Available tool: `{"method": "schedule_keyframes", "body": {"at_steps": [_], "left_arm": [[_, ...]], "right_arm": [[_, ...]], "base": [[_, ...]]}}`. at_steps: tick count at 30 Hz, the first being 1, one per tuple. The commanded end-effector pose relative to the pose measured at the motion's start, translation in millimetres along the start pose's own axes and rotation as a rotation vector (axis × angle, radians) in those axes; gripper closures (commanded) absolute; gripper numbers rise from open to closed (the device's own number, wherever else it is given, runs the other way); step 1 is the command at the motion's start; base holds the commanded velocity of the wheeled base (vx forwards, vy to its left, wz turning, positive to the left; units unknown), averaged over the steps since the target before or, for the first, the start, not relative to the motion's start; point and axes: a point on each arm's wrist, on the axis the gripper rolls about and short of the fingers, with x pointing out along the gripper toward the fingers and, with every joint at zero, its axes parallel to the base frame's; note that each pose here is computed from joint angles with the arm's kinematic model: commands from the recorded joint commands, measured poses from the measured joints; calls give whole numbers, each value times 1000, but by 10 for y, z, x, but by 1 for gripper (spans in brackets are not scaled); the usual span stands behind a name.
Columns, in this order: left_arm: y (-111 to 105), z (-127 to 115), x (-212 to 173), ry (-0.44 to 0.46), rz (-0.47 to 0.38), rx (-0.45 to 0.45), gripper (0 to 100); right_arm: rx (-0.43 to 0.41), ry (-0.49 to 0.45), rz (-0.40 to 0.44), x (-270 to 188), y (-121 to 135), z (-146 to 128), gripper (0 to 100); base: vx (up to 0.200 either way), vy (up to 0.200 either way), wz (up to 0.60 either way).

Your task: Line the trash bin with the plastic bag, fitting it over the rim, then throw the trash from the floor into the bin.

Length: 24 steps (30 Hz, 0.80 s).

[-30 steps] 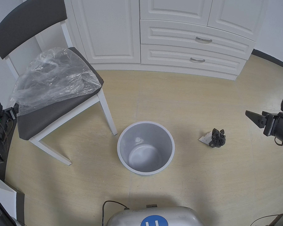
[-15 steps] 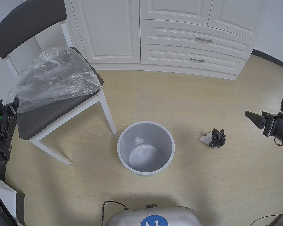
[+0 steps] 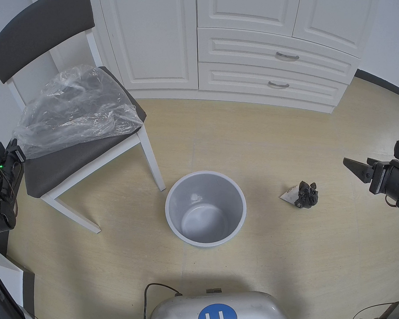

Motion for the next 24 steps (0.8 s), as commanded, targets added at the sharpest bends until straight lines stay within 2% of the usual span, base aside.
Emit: {"method": "schedule_keyframes", "body": {"at_steps": [1, 4, 5, 6, 7, 11, 12, 14, 19, 21, 22, 23, 24], "left_arm": [[-33, 77, -63, -4, -12, -2, 100], [-62, 104, -97, -2, -27, -4, 100], [-133, 178, -192, 3, -73, -11, 100], [-140, 184, -198, 3, -76, -12, 100], [-197, 243, -264, 3, -108, -26, 100], [-265, 399, -340, -24, -139, -54, 100], [-320, 573, -411, -54, -154, -64, 100], [-408, 692, -478, -62, -182, -73, 100], [-739, 1064, -696, -48, -302, -125, 100], [-846, 1229, -785, -62, -347, -146, 100], [-955, 1405, -892, -79, -399, -181, 100], [-980, 1437, -918, -79, -411, -189, 100], [-1095, 1614, -1083, -86, -477, -230, 100]], "right_arm": [[0, 6, 12, 48, 74, -7, 0], [1, 6, 11, 77, 130, -19, 0], [24, -10, 2, 186, 319, -69, 0], [26, -12, 1, 194, 334, -73, 0], [49, -36, -26, 294, 498, -122, 0], [43, -64, -83, 410, 667, -219, 0], [42, -85, -72, 438, 817, -275, 0], [42, -95, -29, 453, 927, -282, 0], [-51, -83, 8, 604, 1105, -310, 0], [-58, -62, 20, 633, 1155, -381, 0], [-42, -44, 41, 635, 1201, -476, 0], [-37, -41, 45, 633, 1210, -498, 0], [-23, -19, 60, 638, 1235, -634, 0]], "base": [[0, 0, 0], [0, 0, 0], [0, 0, 0], [0, 0, 0], [0, 0, 0], [0, 0, 0], [0, 0, 0], [0, 0, 0], [0, 0, 0], [0, 0, 0], [0, 0, 0], [0, 0, 0], [0, 0, 0]]}}
